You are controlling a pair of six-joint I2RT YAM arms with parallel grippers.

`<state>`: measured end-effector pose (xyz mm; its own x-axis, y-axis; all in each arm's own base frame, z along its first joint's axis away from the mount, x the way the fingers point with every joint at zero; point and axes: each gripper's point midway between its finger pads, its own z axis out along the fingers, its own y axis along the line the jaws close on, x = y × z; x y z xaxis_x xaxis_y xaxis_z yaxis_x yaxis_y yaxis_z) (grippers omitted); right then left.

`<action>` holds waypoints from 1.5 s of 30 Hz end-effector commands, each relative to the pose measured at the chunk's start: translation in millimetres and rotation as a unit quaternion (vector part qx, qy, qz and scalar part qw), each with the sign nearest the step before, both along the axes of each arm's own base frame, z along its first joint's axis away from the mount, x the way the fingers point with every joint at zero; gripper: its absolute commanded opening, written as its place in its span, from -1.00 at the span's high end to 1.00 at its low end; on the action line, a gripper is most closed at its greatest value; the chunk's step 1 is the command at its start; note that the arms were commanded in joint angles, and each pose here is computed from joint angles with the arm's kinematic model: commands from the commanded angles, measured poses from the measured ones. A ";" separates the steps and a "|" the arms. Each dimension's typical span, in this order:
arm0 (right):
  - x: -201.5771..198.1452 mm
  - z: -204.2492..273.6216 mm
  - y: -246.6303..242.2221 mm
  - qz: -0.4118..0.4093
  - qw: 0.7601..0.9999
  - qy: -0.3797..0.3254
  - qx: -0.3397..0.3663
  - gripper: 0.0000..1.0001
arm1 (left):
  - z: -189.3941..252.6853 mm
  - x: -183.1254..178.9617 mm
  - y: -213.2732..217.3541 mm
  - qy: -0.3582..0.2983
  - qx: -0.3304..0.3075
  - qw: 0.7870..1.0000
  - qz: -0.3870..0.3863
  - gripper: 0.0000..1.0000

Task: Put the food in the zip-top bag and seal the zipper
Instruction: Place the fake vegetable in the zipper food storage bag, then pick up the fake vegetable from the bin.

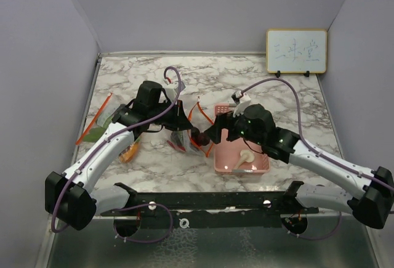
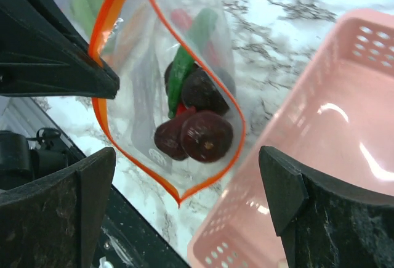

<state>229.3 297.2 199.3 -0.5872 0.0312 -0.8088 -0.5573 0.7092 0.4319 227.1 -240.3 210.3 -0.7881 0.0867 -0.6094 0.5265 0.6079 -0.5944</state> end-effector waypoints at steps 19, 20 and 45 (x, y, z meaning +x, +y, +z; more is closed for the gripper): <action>-59.5 -137.0 -131.5 -0.245 0.915 0.235 -0.220 -1.00 | 13.6 -5.9 -3.1 -0.026 -0.028 0.999 -0.018 1.00; -58.0 -144.8 -129.5 -0.243 0.913 0.237 -0.225 -1.00 | 12.8 -6.2 -3.0 -0.025 -0.028 0.999 -0.018 1.00; -31.6 27.8 12.3 0.080 0.996 -0.008 0.042 0.92 | 10.2 -5.4 -1.2 -0.019 -0.022 1.000 -0.010 1.00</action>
<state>211.5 253.3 157.8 -0.7195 0.0493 -0.6927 -0.3440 0.8413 0.4171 222.3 -240.6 209.1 -0.7819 0.0877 -0.6172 0.5398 0.5905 -0.6000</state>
